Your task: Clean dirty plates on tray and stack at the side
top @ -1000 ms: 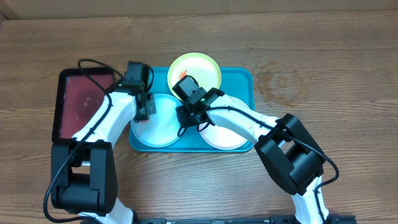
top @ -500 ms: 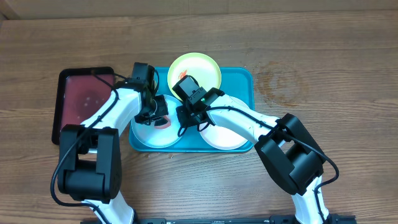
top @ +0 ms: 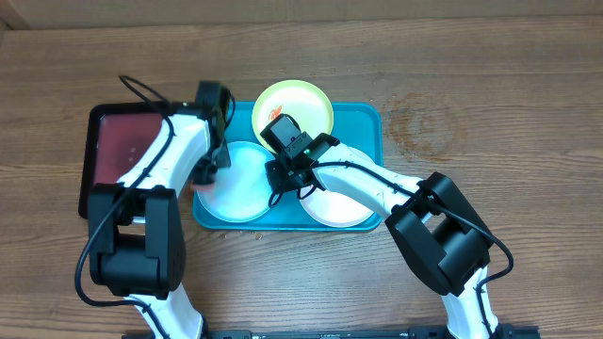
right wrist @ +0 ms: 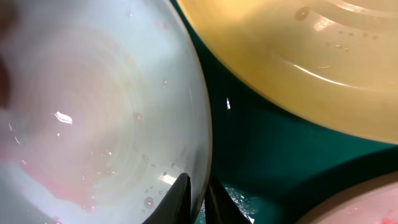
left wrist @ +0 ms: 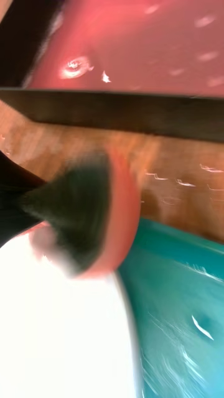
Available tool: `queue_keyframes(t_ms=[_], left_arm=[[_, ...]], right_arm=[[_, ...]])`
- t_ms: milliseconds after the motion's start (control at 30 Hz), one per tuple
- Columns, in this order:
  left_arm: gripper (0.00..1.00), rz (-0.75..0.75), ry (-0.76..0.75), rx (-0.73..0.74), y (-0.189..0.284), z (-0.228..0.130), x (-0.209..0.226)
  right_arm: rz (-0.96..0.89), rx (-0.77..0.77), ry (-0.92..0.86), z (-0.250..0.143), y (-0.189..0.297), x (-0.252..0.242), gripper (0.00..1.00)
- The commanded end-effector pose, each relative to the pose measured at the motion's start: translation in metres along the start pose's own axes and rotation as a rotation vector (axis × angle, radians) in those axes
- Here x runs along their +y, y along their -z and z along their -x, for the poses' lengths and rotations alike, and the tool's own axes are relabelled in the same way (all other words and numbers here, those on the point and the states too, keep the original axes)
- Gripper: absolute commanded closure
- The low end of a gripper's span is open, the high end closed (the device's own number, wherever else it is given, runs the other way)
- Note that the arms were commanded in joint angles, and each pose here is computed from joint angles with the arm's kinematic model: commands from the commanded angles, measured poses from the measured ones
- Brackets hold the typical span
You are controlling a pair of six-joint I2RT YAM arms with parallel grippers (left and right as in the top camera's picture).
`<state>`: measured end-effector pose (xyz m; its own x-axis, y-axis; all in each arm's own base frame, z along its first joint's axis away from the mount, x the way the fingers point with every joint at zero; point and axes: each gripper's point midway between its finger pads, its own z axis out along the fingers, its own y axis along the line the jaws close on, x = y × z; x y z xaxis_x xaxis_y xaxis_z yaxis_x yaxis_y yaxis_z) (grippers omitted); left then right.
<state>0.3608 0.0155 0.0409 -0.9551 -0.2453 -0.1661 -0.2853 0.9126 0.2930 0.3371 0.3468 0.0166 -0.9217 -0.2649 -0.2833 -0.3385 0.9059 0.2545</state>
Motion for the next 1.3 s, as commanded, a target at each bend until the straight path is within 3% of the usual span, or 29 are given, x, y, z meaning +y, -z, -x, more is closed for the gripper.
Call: queue_keyframes(t_ms=[0, 100, 267, 500, 667, 800, 967, 1033, 1133, 1267], left_arm=[[0.96, -0.386, -0.015, 0.041, 0.03, 0.008, -0.063], [0.96, -0.661, -0.047, 0.105, 0.051, -0.003, -0.105], [0.96, -0.676, -0.064, 0.119, 0.041, -0.014, -0.117], [0.96, -0.507, -0.064, 0.165, -0.013, -0.034, -0.102], [0.96, -0.164, -0.065, 0.078, -0.043, -0.019, -0.048], [0.96, 0.057, -0.065, -0.015, -0.036, 0.001, -0.008], [0.96, 0.143, -0.055, -0.071, -0.001, 0.023, 0.013], [0.96, 0.073, -0.029, -0.053, 0.019, 0.026, 0.007], [0.96, -0.327, -0.053, 0.103, 0.041, 0.002, -0.057], [0.96, -0.614, -0.152, 0.202, 0.054, -0.025, -0.101]], right_arm=[[-0.017, -0.015, -0.008, 0.007, -0.001, -0.003, 0.9], [-0.017, -0.013, -0.008, 0.006, -0.001, -0.003, 0.9], [-0.017, -0.015, -0.008, 0.007, -0.001, -0.003, 0.9], [-0.017, -0.014, -0.008, 0.006, -0.001, -0.003, 0.9], [-0.018, -0.014, -0.008, 0.006, -0.001, -0.003, 0.9], [-0.018, -0.014, -0.008, 0.006, -0.001, -0.003, 0.9], [-0.019, -0.012, -0.008, 0.006, -0.001, -0.004, 0.9], [-0.018, -0.014, -0.008, 0.006, -0.001, -0.003, 0.9], [-0.017, -0.015, -0.007, 0.007, -0.001, -0.003, 0.89], [-0.018, -0.015, -0.008, 0.007, -0.001, -0.003, 0.89]])
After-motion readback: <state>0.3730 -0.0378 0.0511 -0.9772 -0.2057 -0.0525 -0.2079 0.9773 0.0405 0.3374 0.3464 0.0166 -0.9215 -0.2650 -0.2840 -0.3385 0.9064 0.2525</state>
